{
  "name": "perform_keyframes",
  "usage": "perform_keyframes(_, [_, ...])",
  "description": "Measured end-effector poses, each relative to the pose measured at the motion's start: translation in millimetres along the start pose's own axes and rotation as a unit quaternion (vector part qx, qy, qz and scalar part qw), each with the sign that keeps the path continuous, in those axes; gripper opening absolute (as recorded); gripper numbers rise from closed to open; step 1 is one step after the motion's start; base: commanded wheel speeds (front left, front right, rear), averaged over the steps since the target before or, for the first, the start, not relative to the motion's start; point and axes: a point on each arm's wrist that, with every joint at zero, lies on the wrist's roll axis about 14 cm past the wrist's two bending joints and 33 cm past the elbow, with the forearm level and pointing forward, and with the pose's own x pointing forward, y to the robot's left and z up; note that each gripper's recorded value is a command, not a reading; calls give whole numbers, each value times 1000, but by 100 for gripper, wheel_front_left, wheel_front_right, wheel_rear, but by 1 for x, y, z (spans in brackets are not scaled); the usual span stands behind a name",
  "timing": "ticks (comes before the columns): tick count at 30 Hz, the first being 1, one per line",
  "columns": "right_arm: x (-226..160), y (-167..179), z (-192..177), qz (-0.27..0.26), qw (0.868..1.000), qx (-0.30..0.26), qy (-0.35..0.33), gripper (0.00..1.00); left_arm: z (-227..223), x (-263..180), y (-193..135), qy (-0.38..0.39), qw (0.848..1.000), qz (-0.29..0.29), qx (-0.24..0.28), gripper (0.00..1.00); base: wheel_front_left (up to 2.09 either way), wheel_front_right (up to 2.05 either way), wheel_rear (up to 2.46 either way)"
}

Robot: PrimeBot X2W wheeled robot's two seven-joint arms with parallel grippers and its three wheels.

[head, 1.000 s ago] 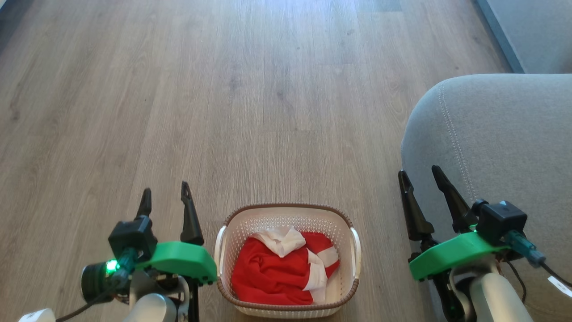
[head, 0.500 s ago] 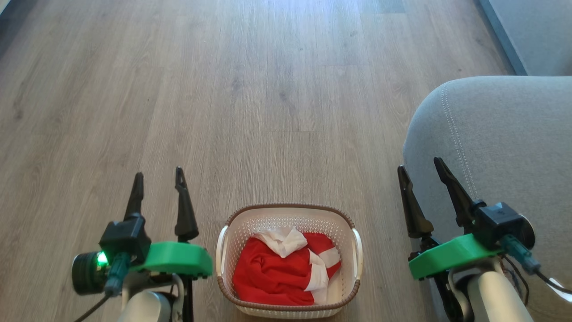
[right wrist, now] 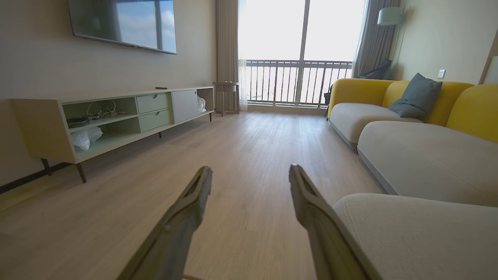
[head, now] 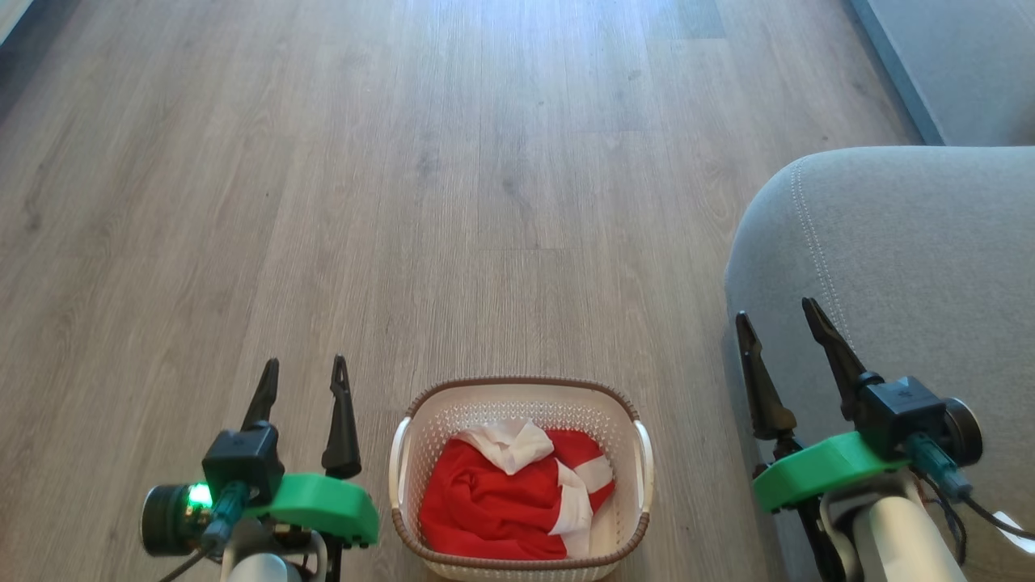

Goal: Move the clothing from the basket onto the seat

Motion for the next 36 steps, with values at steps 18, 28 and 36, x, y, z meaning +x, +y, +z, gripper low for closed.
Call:
perform_keyframes(18, [-10,-14,-29,-29,998,35,43,100,-25,-7,-13,38,999,-34,5,100,0,0,0])
perform_keyframes(28, [-13,-16,-36,-33,997,39,54,100,-25,-7,-14,39,999,-36,8,100,0,0,0])
perform_keyframes(36, [-14,-15,-38,-34,997,44,57,100,-24,-7,-16,37,998,-39,13,100,0,0,0])
